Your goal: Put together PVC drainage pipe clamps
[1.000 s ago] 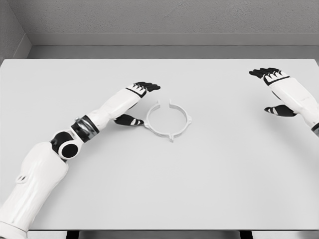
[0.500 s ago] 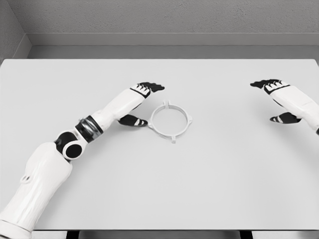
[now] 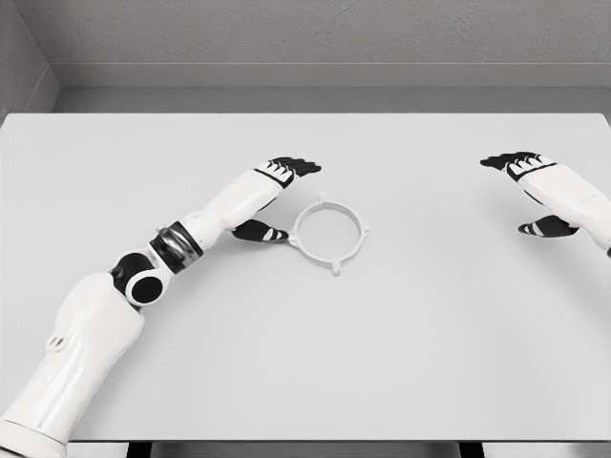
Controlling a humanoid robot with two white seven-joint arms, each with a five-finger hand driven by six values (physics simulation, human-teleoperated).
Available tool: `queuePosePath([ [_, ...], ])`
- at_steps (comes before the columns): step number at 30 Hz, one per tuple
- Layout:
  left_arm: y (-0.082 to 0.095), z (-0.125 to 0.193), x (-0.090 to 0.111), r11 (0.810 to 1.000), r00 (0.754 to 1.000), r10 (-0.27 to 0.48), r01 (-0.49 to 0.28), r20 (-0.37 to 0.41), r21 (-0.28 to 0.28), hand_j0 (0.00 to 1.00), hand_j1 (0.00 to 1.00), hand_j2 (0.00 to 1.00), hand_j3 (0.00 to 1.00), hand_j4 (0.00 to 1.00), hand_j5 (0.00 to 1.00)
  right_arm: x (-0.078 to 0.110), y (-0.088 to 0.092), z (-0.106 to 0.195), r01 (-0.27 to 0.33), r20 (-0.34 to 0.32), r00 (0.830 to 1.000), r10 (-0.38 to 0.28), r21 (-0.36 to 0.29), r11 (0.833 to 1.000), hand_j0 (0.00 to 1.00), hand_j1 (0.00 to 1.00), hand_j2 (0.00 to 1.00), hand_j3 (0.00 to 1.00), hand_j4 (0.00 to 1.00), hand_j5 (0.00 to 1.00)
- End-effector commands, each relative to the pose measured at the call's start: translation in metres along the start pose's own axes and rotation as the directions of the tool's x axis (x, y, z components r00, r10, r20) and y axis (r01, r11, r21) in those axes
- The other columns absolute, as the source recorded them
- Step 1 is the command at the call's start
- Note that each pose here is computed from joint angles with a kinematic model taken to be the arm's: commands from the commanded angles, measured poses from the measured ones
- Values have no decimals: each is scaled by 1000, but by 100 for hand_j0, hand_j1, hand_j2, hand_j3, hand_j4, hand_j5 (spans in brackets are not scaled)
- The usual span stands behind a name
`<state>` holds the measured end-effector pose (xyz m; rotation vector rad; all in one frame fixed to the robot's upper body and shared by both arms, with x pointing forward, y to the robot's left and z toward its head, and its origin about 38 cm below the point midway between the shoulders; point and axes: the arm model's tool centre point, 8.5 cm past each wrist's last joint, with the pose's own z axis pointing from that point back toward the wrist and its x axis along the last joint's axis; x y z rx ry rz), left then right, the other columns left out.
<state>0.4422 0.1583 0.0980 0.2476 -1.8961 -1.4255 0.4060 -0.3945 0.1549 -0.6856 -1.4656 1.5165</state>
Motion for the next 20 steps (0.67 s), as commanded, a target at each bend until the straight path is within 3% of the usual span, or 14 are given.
queuePosePath([
  [1, 3, 1, -2, 1000, 1000, 2, -2, -4, 9, 100, 100, 100, 100, 100, 100, 0, -1, 0, 5, 1, 1000, -5, -4, 1000, 100, 100, 100, 100, 100, 100],
  [4, 15, 2, -7, 1000, 1000, -11, 11, -11, 25, 100, 100, 100, 100, 100, 100, 0, -1, 0, 5, 1, 1000, -5, -4, 1000, 100, 100, 100, 100, 100, 100],
  [6, 37, 25, -28, 998, 997, -49, 52, -67, 38, 100, 100, 100, 100, 100, 100, 1, -1, 0, 3, 3, 1000, -3, -6, 1000, 100, 100, 100, 100, 100, 100],
  [7, 51, 39, -40, 996, 992, -73, 78, -101, 46, 100, 100, 100, 100, 100, 100, 1, -1, 0, 3, 4, 1000, -3, -7, 1000, 100, 100, 100, 100, 100, 100],
  [10, 130, 115, -87, 977, 957, -123, 163, -264, 137, 100, 100, 100, 100, 100, 100, 2, -1, -1, 2, 6, 1000, -2, -7, 1000, 100, 100, 100, 100, 100, 100],
  [14, 175, 164, -103, 959, 916, -191, 250, -353, 132, 100, 100, 100, 100, 100, 100, 2, -2, -1, 2, 5, 1000, -2, -8, 1000, 100, 100, 100, 100, 100, 100],
  [16, 182, 174, -106, 957, 905, -208, 267, -371, 114, 100, 100, 100, 100, 100, 100, 1, -1, 0, 3, 4, 1000, -3, -7, 1000, 100, 100, 100, 100, 100, 100],
  [20, 176, 190, -114, 961, 893, -188, 252, -410, 109, 100, 100, 100, 100, 100, 100, 0, 0, 0, 7, 1, 1000, -7, -3, 1000, 100, 100, 100, 100, 100, 100],
])
